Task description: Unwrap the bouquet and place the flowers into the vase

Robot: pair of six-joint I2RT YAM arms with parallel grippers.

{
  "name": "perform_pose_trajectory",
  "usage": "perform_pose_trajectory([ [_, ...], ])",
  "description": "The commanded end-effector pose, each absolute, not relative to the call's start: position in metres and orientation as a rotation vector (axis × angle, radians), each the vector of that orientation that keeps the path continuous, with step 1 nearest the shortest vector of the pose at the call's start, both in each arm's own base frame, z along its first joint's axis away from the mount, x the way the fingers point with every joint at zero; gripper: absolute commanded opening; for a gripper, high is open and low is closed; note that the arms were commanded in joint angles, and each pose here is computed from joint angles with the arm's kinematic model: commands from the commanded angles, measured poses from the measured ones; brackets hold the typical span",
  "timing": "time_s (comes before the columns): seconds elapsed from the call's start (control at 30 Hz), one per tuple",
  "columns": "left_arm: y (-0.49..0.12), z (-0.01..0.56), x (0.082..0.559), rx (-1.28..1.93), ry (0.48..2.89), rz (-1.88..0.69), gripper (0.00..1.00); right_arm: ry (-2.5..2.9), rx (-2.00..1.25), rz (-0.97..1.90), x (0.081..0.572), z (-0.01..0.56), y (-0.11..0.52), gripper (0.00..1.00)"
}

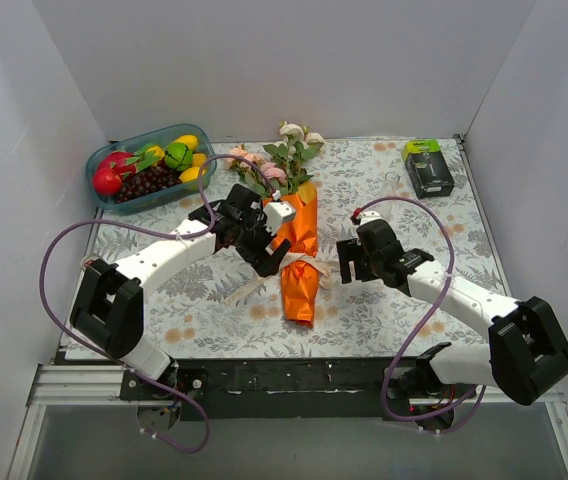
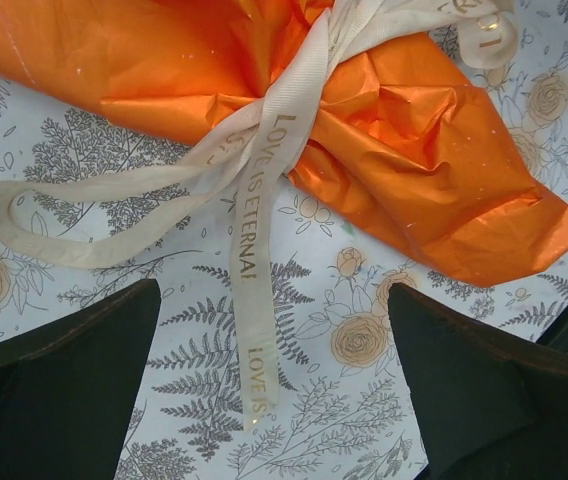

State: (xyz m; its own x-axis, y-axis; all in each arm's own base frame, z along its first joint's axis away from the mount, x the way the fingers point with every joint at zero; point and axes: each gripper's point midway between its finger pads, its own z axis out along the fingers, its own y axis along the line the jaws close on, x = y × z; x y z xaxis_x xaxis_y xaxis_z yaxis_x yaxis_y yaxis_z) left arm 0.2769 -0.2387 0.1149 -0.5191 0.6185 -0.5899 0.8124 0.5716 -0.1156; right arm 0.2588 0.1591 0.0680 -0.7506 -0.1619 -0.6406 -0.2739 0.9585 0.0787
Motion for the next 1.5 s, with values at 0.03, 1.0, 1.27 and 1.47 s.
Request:
perform_pose_trajectory([
  [0.03,-0.248,0.102,0.289,1.128,2.255,-0.475,0.98,2.350,-0.327,0.277,0.277,0.085,0.174,0.88],
  [1.0,-0.265,0.046,0.292,1.332,2.174,-0.472,0.92,2.335,-0.348,0.356,0.276,0.085,0.181,0.73],
  [1.27,-0.260,0.019,0.282,1.380,2.231,-0.490,0.41,2.349,-0.386,0.412,0.281,0.076,0.194,0.72],
  [1.47,-0.254,0.020,0.287,1.349,2.229,-0.436,0.04,2.373,-0.396,0.317,0.296,0.069,0.190,0.84],
])
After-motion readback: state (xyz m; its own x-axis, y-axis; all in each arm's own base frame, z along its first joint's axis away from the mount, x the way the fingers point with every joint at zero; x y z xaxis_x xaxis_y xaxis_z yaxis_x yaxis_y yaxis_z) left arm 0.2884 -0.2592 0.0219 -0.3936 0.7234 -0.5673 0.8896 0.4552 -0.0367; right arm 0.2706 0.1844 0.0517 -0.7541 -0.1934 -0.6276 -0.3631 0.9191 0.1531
